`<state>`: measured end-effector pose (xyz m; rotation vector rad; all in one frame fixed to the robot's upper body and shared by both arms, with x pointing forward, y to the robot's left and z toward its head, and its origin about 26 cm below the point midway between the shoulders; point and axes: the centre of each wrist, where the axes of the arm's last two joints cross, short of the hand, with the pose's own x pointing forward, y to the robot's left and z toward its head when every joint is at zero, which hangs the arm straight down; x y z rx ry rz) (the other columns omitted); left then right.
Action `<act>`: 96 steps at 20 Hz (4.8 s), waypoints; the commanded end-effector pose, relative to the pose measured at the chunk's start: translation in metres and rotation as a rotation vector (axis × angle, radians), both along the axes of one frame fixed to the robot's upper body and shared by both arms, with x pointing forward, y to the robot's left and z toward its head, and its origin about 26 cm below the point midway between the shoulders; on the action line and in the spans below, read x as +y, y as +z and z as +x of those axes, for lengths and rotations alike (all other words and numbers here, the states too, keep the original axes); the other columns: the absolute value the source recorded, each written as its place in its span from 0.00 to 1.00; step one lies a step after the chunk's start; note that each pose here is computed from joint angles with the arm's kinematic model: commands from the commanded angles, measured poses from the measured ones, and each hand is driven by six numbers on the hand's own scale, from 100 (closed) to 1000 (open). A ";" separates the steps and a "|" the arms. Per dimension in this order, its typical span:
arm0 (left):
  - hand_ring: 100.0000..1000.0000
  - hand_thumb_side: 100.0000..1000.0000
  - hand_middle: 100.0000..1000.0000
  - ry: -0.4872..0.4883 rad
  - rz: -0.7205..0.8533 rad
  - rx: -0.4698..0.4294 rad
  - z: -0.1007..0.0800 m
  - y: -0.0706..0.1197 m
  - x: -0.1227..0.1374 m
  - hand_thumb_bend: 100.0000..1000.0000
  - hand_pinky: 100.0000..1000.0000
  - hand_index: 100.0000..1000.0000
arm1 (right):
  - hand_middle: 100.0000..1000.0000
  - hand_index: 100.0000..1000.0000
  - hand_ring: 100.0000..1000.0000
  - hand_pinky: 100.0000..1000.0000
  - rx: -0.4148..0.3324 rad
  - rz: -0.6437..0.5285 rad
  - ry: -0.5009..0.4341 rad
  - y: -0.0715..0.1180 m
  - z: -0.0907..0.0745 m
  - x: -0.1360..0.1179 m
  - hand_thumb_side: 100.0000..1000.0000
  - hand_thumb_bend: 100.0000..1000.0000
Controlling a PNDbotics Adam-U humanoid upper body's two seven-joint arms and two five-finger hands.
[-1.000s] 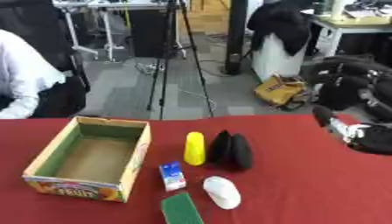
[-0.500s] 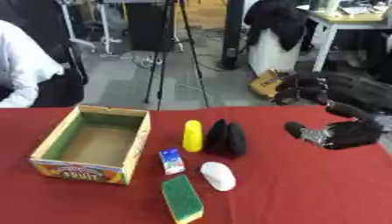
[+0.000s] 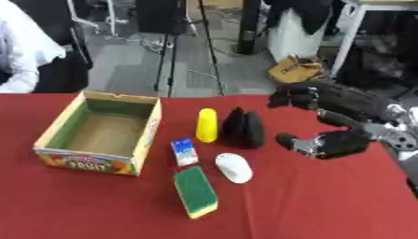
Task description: Pick up objects on the table and place them in the box.
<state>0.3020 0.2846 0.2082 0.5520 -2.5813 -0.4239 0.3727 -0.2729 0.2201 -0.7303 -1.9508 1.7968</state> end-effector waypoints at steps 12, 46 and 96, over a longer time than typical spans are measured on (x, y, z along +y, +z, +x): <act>0.84 0.70 0.79 -0.001 0.039 -0.005 -0.004 0.007 0.003 0.00 0.90 0.80 | 0.88 0.96 1.00 0.98 -0.125 0.030 -0.050 -0.011 -0.004 0.029 1.00 0.41; 0.81 0.69 0.76 0.011 -0.004 0.046 -0.005 -0.004 0.001 0.00 0.91 0.77 | 0.86 0.98 0.94 0.89 -0.086 0.292 -0.407 -0.095 0.006 0.091 1.00 0.41; 0.79 0.69 0.74 -0.069 -0.040 0.084 -0.004 -0.009 -0.011 0.00 0.92 0.75 | 0.92 1.00 1.00 1.00 0.102 0.294 -0.719 -0.134 0.035 0.082 0.84 0.75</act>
